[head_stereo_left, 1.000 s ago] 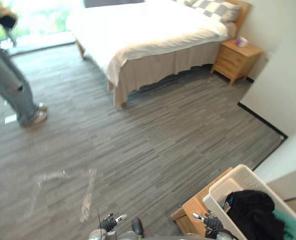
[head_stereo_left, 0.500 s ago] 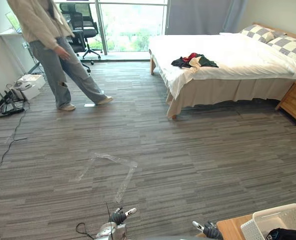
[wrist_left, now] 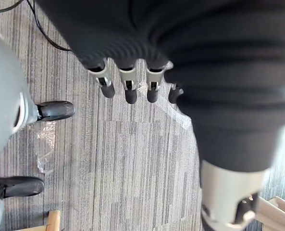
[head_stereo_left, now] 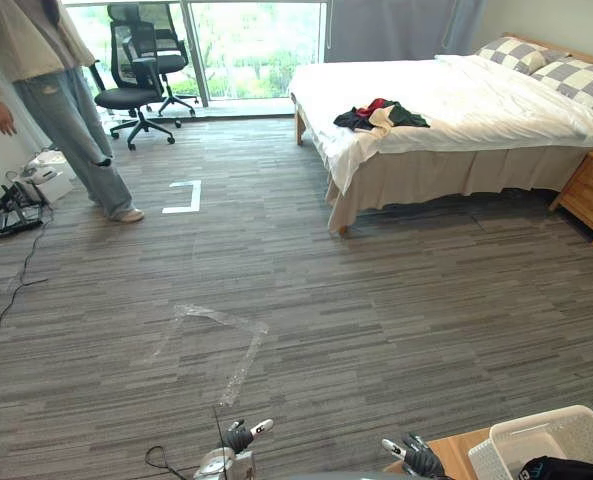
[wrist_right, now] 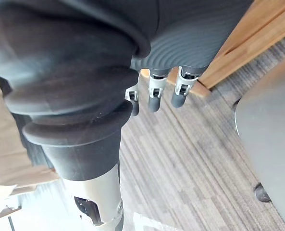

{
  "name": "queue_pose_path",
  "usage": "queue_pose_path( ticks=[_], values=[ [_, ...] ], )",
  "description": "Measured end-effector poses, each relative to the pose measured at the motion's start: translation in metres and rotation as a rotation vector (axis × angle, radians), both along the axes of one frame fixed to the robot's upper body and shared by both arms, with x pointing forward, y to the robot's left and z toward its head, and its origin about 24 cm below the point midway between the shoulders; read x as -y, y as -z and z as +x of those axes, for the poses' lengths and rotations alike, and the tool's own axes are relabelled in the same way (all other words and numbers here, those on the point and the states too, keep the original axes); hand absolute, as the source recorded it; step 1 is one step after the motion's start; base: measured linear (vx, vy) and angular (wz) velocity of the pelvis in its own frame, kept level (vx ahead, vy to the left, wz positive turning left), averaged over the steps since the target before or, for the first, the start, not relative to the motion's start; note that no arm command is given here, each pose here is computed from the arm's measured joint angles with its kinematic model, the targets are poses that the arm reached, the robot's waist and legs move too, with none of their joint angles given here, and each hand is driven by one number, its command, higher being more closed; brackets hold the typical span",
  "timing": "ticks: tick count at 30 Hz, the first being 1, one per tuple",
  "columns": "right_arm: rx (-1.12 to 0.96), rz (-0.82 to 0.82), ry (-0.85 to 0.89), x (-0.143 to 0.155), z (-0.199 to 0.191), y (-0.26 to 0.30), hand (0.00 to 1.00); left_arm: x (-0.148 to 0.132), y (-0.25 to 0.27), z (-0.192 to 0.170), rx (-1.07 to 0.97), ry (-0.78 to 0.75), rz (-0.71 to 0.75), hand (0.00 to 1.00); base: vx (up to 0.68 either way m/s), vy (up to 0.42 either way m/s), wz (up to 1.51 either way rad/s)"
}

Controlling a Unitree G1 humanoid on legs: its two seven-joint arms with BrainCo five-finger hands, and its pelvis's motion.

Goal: Tidy the bed and pick cloth on bed and put in laundry

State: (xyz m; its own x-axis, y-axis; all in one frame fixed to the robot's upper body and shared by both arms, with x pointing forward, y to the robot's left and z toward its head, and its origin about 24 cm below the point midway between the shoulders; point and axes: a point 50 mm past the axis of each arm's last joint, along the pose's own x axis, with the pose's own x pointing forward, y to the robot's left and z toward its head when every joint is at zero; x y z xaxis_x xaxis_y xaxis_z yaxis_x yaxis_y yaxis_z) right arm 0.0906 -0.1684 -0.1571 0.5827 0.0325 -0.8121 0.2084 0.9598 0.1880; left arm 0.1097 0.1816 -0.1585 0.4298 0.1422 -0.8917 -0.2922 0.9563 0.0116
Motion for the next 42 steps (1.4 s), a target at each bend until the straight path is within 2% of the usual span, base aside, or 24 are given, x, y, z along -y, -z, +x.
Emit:
queue_pose_path(
  ticks=[3,5,11,14,17,18,21,25,28,34,38,42],
  values=[
    [0.031,0.002,-0.058,0.001,0.004,-0.002,0.0,-0.01,-0.003,0.003,0.025,-0.073,0.018,0.0,0.0,-0.206,-0.34],
    [0.078,-0.018,-0.067,0.009,0.013,-0.008,0.0,-0.014,0.0,-0.011,-0.009,-0.122,0.024,0.0,0.04,-0.119,-0.56],
    [0.09,-0.077,-0.153,0.021,0.024,-0.011,0.0,-0.013,-0.001,-0.02,0.035,-0.216,-0.003,0.0,0.22,0.036,-0.49],
    [0.092,-0.081,-0.159,0.022,0.024,-0.011,0.0,-0.023,0.001,-0.043,-0.004,-0.247,0.012,0.0,0.39,0.217,-0.83],
    [0.059,-0.052,-0.153,0.017,0.013,-0.006,0.0,-0.031,0.007,-0.079,-0.115,-0.219,0.031,0.0,0.57,0.295,-0.69],
    [0.062,-0.02,-0.16,0.008,0.012,-0.004,0.0,-0.04,0.007,-0.079,-0.141,-0.155,0.058,0.0,0.61,0.196,-0.12],
    [0.106,0.007,-0.146,0.003,0.015,-0.006,0.0,-0.044,0.008,-0.08,-0.213,0.022,0.088,0.0,0.63,0.234,0.16],
    [0.172,-0.024,-0.145,0.009,0.028,-0.012,0.0,-0.04,0.009,-0.076,-0.223,0.131,0.095,0.0,0.45,0.169,-0.31],
    [0.205,-0.031,-0.098,0.014,0.035,-0.016,0.0,-0.036,0.008,-0.056,-0.181,0.204,0.073,0.0,0.4,0.044,0.0],
    [0.231,-0.021,-0.016,0.009,0.034,-0.021,0.0,-0.04,0.006,-0.054,-0.165,0.219,0.067,0.0,0.59,-0.087,0.23],
    [0.233,-0.038,-0.022,0.017,0.035,-0.024,0.0,-0.025,0.009,-0.064,-0.153,0.153,-0.013,0.0,0.74,-0.317,-0.2],
    [0.213,-0.072,-0.066,0.023,0.036,-0.023,0.0,-0.016,0.006,-0.05,-0.057,0.12,-0.062,0.0,0.72,-0.185,-0.66]
  ],
)
